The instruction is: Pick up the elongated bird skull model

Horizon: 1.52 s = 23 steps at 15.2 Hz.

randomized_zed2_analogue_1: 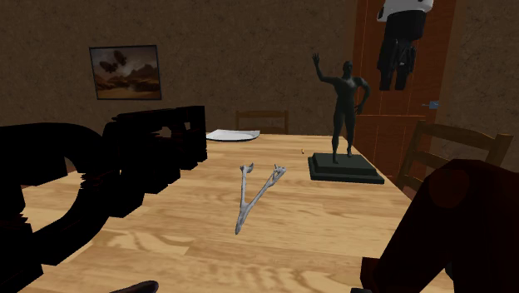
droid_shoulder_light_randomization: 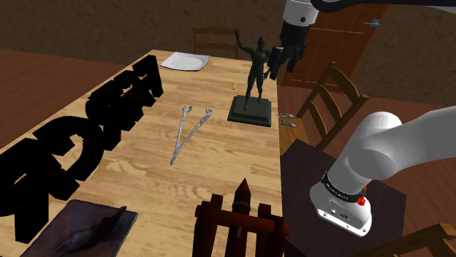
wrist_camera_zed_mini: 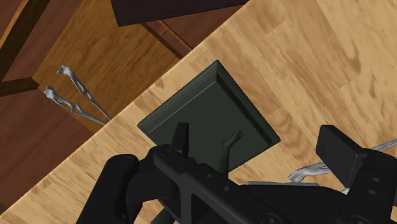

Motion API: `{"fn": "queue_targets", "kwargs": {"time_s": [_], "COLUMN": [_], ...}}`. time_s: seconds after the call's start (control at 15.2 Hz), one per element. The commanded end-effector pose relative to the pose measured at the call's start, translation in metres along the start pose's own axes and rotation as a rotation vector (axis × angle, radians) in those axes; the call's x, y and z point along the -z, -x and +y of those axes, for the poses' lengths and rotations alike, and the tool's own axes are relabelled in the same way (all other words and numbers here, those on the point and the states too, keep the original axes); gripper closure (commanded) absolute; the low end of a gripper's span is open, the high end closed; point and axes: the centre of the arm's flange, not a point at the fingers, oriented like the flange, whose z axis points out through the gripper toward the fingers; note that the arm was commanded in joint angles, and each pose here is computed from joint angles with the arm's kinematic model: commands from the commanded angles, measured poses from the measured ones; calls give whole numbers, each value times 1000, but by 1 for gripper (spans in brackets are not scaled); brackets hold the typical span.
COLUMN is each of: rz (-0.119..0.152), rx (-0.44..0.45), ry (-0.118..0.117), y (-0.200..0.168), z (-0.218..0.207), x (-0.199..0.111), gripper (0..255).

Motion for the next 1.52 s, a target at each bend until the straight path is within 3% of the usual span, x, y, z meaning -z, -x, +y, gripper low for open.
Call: {"fn": "queue_targets", "kwargs": {"time_s": [0.0,0.73,1.45], "rz": [0,-19,-37], "rx": [0,-238,-477], "ry": [0,56,112], "y": [0,-38,-106], "z": [0,-137,-259], "x": [0,-56,-121], "gripper": [0,0,0]}}
